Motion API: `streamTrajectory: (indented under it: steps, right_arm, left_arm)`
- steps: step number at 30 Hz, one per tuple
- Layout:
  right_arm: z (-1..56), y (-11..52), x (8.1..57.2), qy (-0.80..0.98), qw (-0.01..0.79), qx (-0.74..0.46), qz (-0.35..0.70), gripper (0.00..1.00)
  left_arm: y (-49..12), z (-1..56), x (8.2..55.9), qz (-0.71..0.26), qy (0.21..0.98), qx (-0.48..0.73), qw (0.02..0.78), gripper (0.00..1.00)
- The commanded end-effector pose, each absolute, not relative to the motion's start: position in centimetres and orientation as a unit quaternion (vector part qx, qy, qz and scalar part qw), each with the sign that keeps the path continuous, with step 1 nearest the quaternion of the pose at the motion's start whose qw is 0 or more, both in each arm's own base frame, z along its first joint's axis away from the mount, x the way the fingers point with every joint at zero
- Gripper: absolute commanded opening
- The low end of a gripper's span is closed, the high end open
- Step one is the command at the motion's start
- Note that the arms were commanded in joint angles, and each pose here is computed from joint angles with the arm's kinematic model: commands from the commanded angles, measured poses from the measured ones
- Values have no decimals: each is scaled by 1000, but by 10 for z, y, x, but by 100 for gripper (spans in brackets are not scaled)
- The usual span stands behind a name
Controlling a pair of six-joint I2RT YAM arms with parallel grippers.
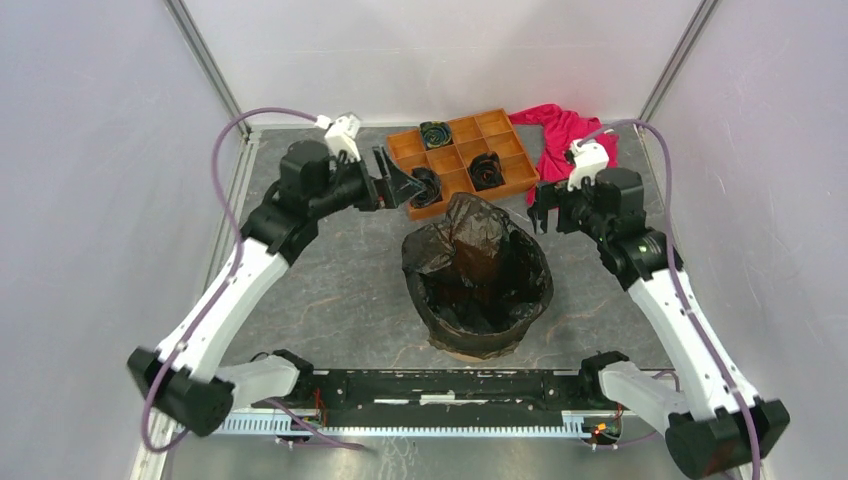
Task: Put the trash bags into the trash bin
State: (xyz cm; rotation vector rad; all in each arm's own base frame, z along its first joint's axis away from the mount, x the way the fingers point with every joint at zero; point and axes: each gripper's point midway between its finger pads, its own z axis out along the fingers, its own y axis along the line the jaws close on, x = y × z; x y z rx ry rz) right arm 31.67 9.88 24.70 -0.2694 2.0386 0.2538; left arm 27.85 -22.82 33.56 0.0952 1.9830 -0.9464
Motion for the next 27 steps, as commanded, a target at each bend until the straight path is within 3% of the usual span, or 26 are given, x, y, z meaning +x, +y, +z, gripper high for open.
streamTrajectory:
  steps: [1, 7, 10, 14, 19, 27]
  right_arm:
    - [278, 103, 282, 830, 521, -147, 134, 98]
    - [269, 126, 233, 836, 468, -187, 219, 98]
    - [259, 135, 213, 838, 436, -211, 251, 98]
    - [249, 139, 203, 837, 422, -224, 268, 84]
    - [231, 137, 206, 848, 403, -231, 256, 54]
    - [235, 137, 224, 835, 427, -251, 239, 27]
  left_arm:
    - [-279, 338, 279, -528, 755, 147, 361, 100]
    - [-305, 320, 284, -600, 728, 147, 297, 100]
    - [-310, 309, 283, -606, 729, 143, 285, 95]
    - [-319, 289, 282, -604, 742, 129, 259, 73]
    - [-319, 268, 290, -585, 764, 106, 251, 49]
    - [-311, 246, 303, -557, 788, 75, 249, 11]
